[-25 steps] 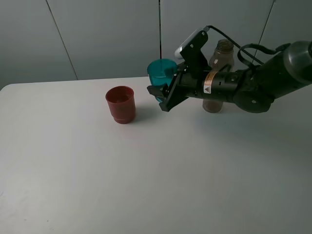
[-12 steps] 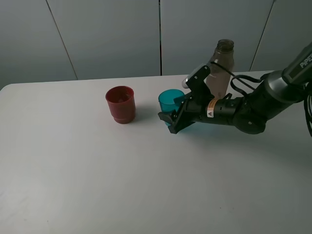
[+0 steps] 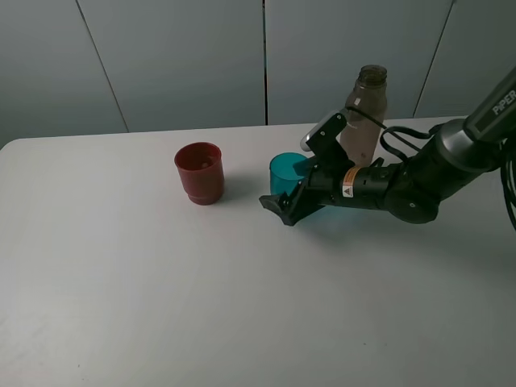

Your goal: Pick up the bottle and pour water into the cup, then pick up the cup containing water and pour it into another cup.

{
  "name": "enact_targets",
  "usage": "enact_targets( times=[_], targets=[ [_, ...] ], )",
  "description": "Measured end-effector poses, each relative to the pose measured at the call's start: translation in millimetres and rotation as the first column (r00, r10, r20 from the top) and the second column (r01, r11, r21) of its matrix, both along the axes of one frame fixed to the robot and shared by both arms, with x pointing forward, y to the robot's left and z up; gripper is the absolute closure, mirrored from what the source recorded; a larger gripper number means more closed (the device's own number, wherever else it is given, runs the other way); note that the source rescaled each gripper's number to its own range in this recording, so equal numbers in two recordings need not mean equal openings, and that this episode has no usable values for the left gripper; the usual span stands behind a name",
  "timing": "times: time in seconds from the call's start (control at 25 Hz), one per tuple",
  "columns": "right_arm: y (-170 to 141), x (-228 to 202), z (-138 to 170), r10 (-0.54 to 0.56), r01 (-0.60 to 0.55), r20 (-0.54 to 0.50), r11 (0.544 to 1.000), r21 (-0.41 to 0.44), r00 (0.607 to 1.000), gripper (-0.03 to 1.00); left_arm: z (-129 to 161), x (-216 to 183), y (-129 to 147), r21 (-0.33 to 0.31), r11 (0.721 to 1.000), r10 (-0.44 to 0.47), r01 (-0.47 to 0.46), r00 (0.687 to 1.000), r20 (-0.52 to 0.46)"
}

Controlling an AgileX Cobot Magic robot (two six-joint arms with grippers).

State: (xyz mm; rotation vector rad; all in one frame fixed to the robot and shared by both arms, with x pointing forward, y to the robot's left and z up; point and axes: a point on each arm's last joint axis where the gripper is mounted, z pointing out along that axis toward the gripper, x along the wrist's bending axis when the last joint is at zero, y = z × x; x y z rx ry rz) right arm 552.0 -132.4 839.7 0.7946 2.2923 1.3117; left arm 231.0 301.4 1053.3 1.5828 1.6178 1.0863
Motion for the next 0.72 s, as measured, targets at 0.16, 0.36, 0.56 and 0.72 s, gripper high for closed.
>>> enact_targets(
  times=[0.16, 0.36, 0.56, 0.72],
  targets=[
    [0.1, -0.1, 23.8, 0.005, -0.006, 0.06, 1.0, 0.019, 0.998, -0.02, 0.0, 0.0, 0.0, 0.0, 1.0, 0.0, 0.0, 1.0, 0.0],
    [-3.2, -9.3, 69.8, -0.027, 0.015, 0.107, 0.994, 0.107, 0.994, -0.03, 0.0, 0.0, 0.0, 0.0, 1.0, 0.0, 0.0, 1.0, 0.0],
    [-9.8, -39.8, 98.1, -0.049, 0.055, -0.03, 0.972, 0.23, 0.998, -0.03, 0.0, 0.0, 0.0, 0.0, 1.0, 0.0, 0.0, 1.0, 0.0],
    [-24.9, -66.3, 107.8, -0.147, 0.183, -0.15, 0.948, 0.262, 0.978, -0.03, 0.0, 0.0, 0.0, 0.0, 1.0, 0.0, 0.0, 1.0, 0.0]
  ],
)
